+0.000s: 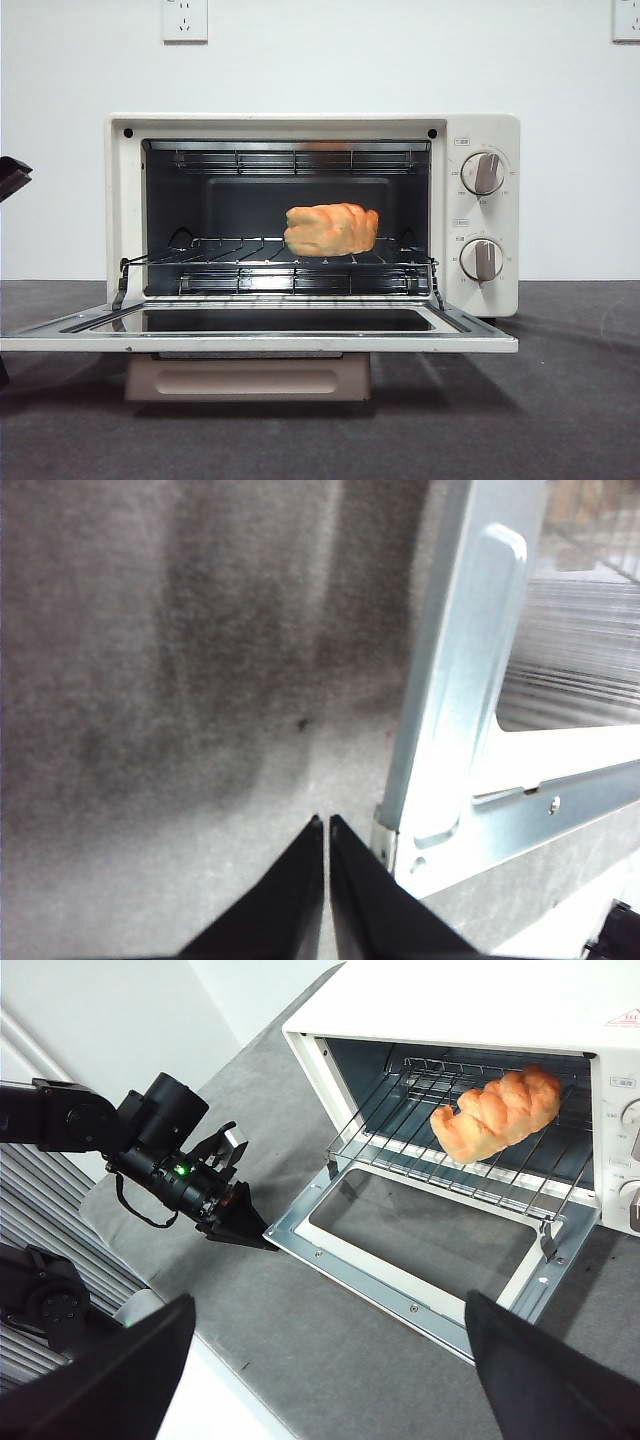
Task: The left arm flap open the oven, the right arm pick bread and place it into oven, the left arm flap close the oven
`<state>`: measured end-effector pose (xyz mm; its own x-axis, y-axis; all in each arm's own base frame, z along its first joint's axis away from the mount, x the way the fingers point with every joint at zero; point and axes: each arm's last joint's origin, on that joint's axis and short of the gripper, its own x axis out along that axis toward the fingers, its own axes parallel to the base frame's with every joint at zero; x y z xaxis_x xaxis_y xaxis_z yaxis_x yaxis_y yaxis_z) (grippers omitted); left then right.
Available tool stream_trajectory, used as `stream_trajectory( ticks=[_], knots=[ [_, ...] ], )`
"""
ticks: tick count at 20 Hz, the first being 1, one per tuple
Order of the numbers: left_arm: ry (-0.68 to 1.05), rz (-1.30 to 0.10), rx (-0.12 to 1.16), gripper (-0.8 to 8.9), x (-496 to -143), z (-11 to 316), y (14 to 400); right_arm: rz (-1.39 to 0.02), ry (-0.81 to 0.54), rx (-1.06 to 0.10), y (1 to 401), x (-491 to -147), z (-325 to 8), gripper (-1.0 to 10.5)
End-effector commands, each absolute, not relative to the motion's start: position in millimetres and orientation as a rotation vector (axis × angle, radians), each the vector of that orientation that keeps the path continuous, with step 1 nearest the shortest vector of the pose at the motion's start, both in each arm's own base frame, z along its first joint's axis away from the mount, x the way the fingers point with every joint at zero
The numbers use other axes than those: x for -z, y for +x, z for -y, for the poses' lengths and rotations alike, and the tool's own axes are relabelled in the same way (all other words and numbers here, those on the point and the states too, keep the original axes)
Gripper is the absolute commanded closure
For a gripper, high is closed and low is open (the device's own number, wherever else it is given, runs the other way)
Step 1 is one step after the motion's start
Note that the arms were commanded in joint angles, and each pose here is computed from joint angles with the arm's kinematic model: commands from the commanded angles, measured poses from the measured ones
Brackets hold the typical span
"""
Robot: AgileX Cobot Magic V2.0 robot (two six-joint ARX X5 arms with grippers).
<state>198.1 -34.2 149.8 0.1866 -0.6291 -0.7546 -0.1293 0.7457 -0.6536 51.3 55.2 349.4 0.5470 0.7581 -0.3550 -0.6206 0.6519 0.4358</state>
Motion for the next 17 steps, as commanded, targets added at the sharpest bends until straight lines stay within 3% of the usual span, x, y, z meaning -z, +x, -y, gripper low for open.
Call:
stream_trajectory(
  ticks=[1,11,17],
  knots=[
    [-0.732,-1.362,0.469,8.01,-150,38,201,-0.531,0.276,-0.839,50,-354,-55,5.3],
    [-0.827,-1.272,0.567,8.01,-163,33,211,-0.54,0.294,-0.835,50,-354,-55,5.3],
    [-0.83,-1.12,0.591,8.01,-202,28,234,-0.541,0.297,-0.834,50,-354,-55,5.3]
  ],
)
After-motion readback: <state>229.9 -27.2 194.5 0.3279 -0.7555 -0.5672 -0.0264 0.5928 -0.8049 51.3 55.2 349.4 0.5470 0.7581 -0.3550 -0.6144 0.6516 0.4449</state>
